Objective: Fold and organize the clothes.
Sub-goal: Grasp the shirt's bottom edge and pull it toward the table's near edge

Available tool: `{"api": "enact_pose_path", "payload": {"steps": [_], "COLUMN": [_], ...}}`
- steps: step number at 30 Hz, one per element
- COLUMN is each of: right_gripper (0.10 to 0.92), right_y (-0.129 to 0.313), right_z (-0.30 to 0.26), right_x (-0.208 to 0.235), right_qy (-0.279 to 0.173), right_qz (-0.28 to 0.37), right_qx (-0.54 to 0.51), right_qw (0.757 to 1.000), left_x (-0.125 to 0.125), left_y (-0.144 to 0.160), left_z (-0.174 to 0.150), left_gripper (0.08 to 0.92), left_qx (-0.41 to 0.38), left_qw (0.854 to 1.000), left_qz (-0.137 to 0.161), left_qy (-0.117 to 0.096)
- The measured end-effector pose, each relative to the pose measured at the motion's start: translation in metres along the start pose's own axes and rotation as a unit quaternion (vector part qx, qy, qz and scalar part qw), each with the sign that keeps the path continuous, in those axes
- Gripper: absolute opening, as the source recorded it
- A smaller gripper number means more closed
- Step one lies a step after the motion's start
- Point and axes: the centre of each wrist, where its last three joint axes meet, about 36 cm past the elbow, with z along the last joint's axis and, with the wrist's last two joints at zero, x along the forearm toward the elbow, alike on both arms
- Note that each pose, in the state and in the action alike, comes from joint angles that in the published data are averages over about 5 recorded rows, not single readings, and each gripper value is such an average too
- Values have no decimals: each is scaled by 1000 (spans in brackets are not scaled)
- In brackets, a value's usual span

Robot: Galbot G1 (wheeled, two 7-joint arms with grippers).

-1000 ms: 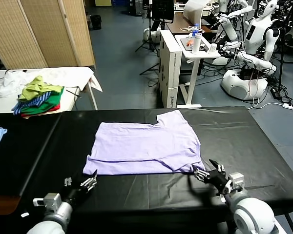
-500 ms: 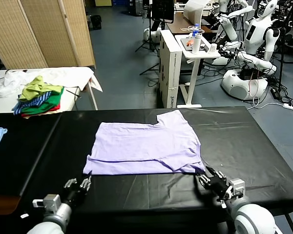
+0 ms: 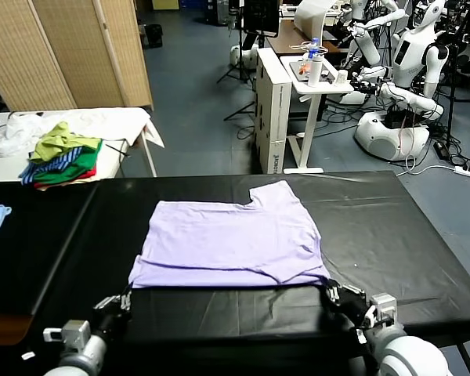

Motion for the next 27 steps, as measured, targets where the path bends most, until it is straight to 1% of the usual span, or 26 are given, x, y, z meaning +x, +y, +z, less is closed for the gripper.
{"api": "enact_pose_path", "payload": {"steps": [10,12,13,15,16,17,19,21,23,24,25,26,27], "right_gripper": [144,180,216,323,361,437,551,702,811,849,870,892,899], "right_y": [10,12,13,14,15,16,18,20,21,21,21,20,18], "right_z": [5,5,4,2,1,-1,-4,-8,-13,-15,-19,-22,-26], "right_x": [19,22,24,29,32,34,41,48,54,56,58,59,59], "right_qy": [20,26,28,34,37,40,42,41,34,30,25,18,9], "right_qz": [-12,-14,-15,-18,-19,-20,-23,-27,-32,-34,-36,-37,-38], "right_qx": [10,13,15,19,22,25,28,29,27,25,22,18,14], "right_qw": [1000,999,999,999,999,999,998,998,999,999,999,999,999], "left_x": [34,39,41,45,47,49,52,56,60,62,63,66,67], "left_y": [0,1,2,2,2,2,1,-1,-2,-2,-2,-3,-3], "left_z": [3,4,5,7,7,8,7,7,5,4,3,1,0], "left_gripper": [145,145,145,151,156,180,264,376,490,547,604,679,736], "left_qx": [-20,-22,-22,-22,-22,-21,-20,-19,-19,-20,-20,-21,-21], "left_qw": [999,999,999,999,999,999,998,998,997,997,997,996,996], "left_qz": [-8,-10,-12,-14,-16,-18,-23,-30,-37,-40,-42,-45,-46], "left_qy": [27,32,34,40,42,44,47,52,59,62,65,68,70]}}
